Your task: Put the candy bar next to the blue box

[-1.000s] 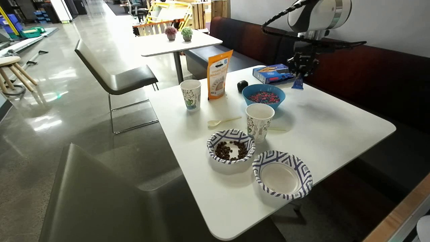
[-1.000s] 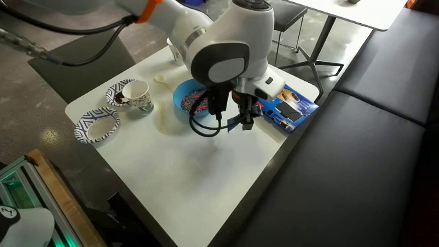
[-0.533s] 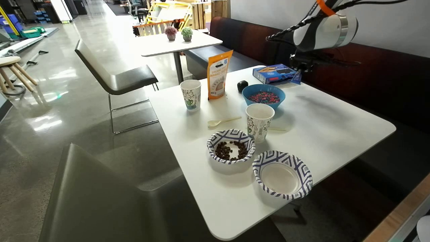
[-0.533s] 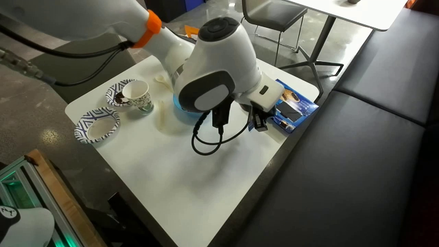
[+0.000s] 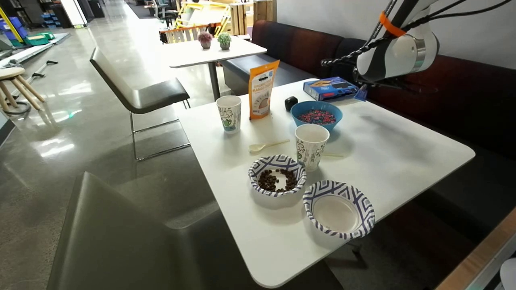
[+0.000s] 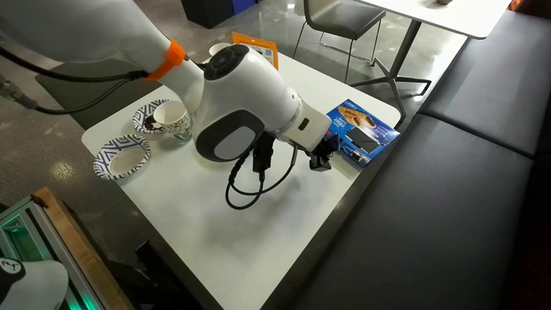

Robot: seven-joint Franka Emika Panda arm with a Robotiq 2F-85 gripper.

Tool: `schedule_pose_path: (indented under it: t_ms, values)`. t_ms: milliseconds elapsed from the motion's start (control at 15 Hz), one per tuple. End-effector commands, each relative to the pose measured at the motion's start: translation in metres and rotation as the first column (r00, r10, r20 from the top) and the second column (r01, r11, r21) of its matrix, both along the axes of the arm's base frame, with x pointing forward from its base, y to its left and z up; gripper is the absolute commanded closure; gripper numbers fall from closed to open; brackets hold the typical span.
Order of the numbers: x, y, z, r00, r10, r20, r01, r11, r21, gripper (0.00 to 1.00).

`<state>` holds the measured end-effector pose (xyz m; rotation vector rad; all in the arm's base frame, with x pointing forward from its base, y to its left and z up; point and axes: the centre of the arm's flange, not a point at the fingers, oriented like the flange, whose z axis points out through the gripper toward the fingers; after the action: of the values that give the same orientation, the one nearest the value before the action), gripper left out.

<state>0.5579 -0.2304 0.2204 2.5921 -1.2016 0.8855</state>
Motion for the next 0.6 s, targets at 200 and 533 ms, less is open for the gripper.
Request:
schedule_pose_path:
  t_ms: [200,533]
  values:
    - [-0.026,0.04,0.008,0.998,0.016,0.064,-0.012,0.998,-0.07,0.98]
    - [-0.033,0.058,0.013,0.996,0.007,0.091,0.004,0.992,-0.122,0.98]
